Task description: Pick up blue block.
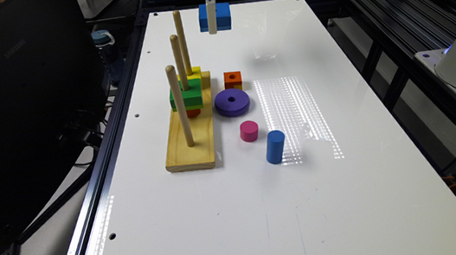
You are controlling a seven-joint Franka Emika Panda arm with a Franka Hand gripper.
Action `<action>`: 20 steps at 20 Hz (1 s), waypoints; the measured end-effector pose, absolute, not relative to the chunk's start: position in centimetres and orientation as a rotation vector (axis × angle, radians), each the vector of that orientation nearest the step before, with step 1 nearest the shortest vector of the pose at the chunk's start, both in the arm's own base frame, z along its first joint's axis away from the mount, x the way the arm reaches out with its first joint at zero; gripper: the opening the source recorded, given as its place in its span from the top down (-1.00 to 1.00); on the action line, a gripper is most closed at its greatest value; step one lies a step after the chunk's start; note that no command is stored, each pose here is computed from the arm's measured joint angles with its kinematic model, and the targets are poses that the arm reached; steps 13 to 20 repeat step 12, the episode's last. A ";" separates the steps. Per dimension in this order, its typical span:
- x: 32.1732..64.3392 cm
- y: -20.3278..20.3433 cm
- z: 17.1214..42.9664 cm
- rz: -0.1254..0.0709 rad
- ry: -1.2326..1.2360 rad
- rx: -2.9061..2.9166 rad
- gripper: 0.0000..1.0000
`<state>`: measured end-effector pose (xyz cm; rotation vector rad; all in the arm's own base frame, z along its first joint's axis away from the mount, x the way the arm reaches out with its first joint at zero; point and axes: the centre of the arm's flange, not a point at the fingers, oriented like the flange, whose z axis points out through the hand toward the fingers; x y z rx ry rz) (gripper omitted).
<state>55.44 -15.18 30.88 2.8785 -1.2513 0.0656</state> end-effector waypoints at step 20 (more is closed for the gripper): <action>55.0 -15.0 33.4 0.069 -1.251 2.877 1.00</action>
